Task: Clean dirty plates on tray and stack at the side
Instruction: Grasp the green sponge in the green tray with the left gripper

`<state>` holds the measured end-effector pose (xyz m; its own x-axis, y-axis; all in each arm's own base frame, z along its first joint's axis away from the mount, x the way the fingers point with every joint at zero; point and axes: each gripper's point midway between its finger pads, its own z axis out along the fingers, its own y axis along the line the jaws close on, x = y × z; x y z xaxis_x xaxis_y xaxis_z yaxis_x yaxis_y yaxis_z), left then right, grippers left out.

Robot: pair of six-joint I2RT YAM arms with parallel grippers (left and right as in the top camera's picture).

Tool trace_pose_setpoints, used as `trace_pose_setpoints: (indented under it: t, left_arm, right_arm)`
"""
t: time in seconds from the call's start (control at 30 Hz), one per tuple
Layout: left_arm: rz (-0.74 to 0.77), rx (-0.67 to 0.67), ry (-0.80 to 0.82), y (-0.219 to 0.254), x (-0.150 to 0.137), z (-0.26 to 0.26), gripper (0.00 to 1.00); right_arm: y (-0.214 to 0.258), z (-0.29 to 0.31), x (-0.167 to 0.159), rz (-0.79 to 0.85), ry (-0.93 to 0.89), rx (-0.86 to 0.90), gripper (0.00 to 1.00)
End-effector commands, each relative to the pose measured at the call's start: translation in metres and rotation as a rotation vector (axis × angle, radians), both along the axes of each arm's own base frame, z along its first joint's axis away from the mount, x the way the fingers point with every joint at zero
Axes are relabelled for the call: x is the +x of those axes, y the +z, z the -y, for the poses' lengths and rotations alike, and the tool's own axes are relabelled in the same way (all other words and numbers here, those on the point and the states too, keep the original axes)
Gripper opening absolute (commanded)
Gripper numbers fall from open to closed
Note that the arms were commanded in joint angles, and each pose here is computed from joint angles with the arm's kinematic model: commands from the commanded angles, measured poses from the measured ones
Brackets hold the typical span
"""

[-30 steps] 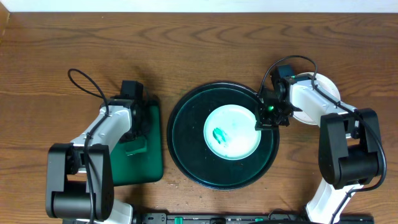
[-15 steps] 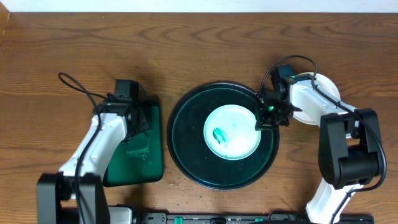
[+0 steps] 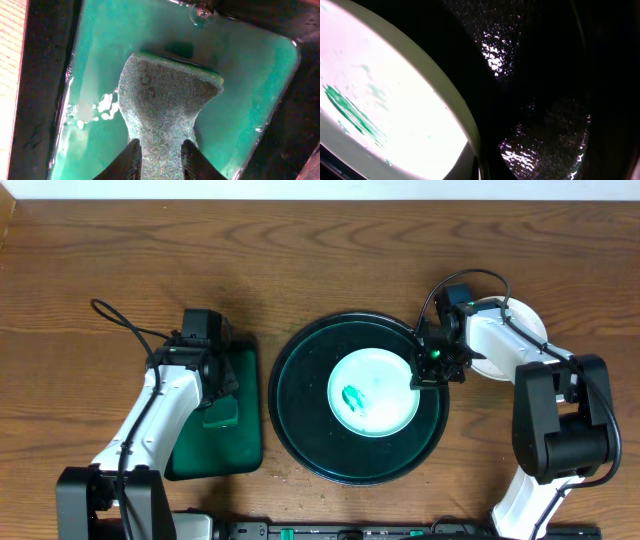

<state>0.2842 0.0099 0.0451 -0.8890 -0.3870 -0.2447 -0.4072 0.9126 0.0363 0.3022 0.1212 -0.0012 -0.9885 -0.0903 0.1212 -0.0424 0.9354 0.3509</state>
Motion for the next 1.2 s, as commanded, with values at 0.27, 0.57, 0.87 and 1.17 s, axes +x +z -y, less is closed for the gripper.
trace_pose_setpoints:
  t: [0.27,0.57,0.87,1.17]
  left_arm:
    - [-0.086,0.011,-0.005,-0.021,-0.01,-0.002,0.44]
    - [-0.084,0.011,-0.005,-0.027,-0.009,-0.002,0.36]
    - [-0.095,0.005,-0.005,-0.04,-0.018,-0.001,0.37]
    - [-0.095,0.005,-0.006,-0.041,-0.018,-0.001,0.25]
  right_arm:
    - [-0.017,0.0,-0.005,-0.017,0.016,-0.059,0.01]
    - [-0.017,0.001,-0.005,-0.018,0.016,-0.059,0.01]
    - [-0.017,0.001,-0.005,-0.018,0.016,-0.059,0.01]
    - [-0.017,0.001,-0.006,-0.022,0.017,-0.06,0.01]
